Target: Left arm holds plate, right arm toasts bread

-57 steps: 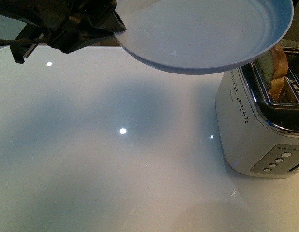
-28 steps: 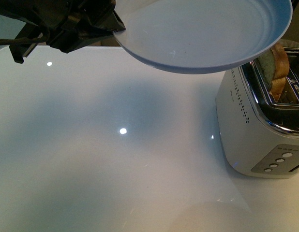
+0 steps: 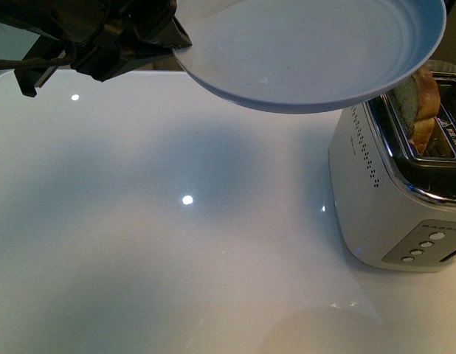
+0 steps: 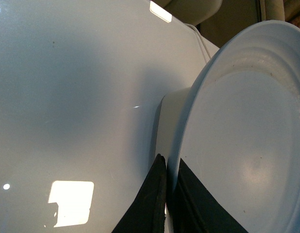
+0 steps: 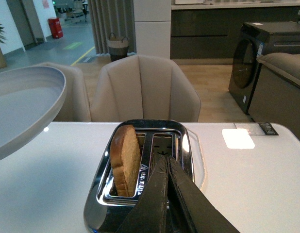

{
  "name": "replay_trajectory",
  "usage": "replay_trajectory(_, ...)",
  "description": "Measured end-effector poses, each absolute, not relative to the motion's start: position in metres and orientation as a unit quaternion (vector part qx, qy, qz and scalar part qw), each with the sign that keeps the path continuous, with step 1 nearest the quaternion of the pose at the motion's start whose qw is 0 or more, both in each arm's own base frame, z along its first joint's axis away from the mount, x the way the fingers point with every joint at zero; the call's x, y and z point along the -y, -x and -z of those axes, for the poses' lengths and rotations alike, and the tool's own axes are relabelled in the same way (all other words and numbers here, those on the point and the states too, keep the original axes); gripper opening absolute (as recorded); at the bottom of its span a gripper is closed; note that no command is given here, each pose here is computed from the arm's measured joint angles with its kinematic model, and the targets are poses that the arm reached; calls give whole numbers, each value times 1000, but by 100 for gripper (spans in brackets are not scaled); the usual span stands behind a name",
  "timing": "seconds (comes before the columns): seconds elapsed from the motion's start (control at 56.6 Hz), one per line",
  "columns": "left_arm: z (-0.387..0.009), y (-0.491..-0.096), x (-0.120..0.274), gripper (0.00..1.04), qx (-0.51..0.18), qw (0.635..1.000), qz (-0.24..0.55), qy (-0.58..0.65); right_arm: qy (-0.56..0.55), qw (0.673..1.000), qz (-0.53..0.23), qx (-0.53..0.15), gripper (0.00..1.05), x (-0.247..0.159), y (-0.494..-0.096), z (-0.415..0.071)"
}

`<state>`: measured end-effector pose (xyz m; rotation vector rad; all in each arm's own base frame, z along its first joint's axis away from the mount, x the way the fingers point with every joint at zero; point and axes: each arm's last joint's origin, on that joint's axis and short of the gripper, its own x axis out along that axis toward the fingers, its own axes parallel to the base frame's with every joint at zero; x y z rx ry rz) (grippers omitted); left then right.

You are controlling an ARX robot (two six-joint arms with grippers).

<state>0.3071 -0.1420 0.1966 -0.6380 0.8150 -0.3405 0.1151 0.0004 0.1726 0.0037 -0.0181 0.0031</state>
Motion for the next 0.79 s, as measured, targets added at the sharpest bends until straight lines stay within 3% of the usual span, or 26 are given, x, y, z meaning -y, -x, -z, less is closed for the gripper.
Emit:
replay_trajectory(0.671,-197,-307,142,3,-387,855,163,303,-2,1000,-1,7,2,0,-97,-169)
replay_trajectory(0.706,-197,-307,142,3,-387,855,163,303,-1,1000,-1,7,6,0,-97,-169)
replay_trajectory(0.795,-197,-307,142,3,-387,855,162,303,-1,1000,-1,6,27,0,-97,-169)
